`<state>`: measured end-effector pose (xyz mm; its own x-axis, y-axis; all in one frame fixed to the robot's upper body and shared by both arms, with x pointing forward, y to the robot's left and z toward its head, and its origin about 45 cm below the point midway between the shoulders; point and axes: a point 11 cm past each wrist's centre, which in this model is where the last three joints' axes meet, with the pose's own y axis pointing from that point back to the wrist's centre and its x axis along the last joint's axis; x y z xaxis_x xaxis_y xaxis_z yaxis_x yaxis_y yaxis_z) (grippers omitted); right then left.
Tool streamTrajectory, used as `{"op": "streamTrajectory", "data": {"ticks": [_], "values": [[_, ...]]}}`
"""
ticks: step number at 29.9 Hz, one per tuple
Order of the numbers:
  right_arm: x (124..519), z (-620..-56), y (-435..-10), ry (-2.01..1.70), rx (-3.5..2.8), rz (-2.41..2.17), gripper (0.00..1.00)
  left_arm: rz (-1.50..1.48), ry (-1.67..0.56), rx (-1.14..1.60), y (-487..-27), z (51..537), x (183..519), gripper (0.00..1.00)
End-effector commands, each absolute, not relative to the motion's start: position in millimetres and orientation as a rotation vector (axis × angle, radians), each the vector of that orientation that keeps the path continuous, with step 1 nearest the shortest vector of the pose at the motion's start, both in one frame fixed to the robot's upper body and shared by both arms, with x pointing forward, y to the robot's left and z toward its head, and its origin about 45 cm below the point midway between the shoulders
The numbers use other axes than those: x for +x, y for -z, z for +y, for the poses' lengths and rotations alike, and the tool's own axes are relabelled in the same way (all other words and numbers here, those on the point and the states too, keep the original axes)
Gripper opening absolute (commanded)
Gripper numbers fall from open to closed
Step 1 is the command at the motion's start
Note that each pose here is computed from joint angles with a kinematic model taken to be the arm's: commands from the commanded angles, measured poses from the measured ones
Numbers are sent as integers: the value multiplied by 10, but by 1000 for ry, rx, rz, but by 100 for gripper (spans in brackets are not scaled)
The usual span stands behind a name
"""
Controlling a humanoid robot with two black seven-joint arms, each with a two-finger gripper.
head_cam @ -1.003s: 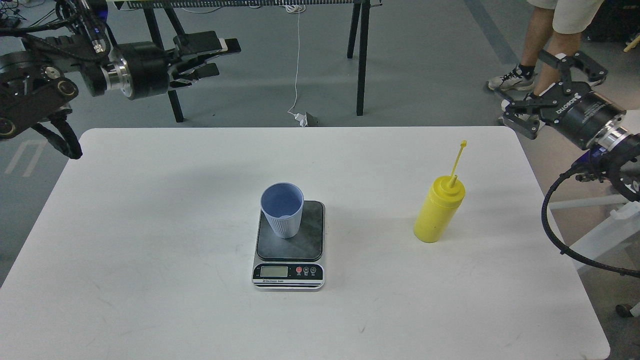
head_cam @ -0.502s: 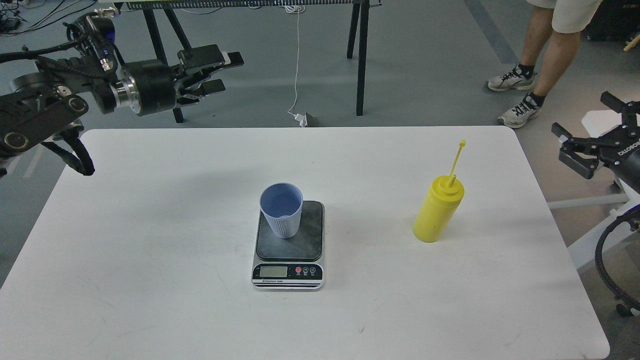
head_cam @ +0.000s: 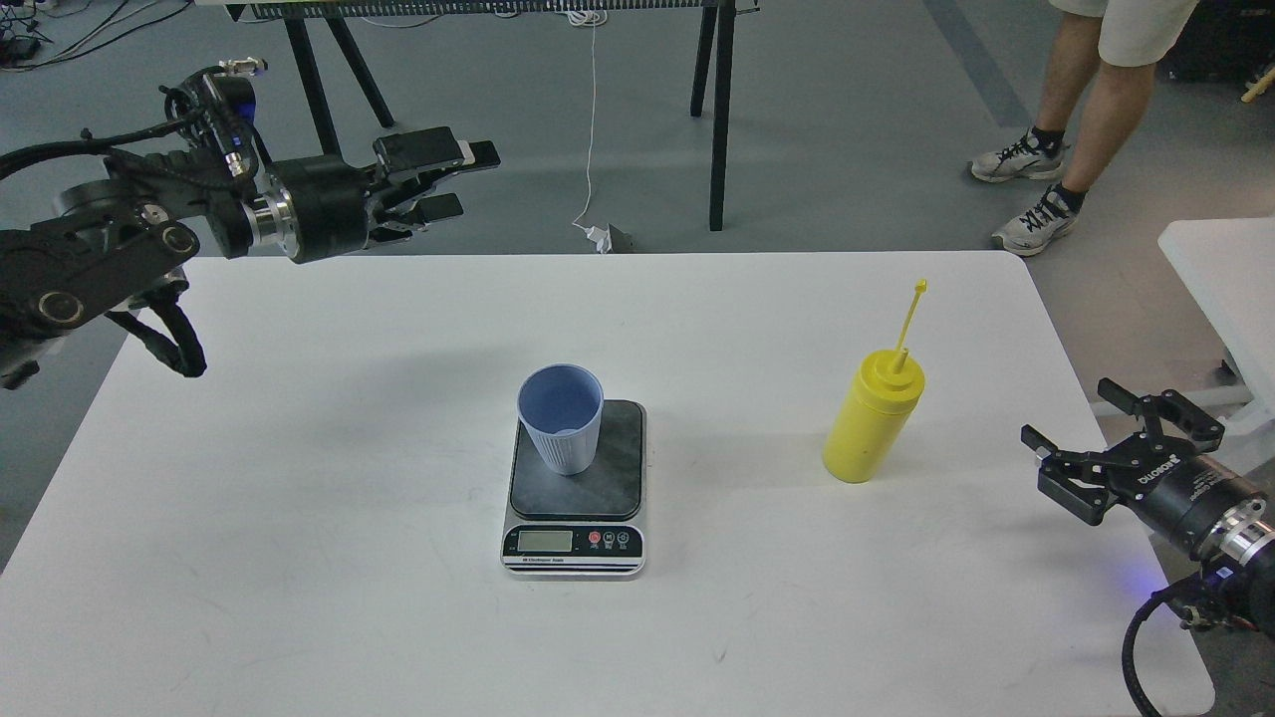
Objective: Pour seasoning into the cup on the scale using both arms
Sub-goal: 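Move the right gripper low toward the yellow bottle's base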
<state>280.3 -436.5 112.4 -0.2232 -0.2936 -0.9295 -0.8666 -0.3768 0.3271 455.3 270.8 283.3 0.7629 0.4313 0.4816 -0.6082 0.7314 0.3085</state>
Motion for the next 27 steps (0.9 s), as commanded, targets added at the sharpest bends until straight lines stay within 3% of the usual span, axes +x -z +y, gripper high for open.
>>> {"op": "streamTrajectory", "data": {"ticks": [1, 27], "values": [[2782, -4138, -968, -1682, -1582, 1346, 98, -389, -592, 481, -2797, 2746, 4536, 99], [2933, -3498, -537, -1778, -1623, 1312, 99, -372, -601, 494, -2719, 2824, 4500, 99]]}}
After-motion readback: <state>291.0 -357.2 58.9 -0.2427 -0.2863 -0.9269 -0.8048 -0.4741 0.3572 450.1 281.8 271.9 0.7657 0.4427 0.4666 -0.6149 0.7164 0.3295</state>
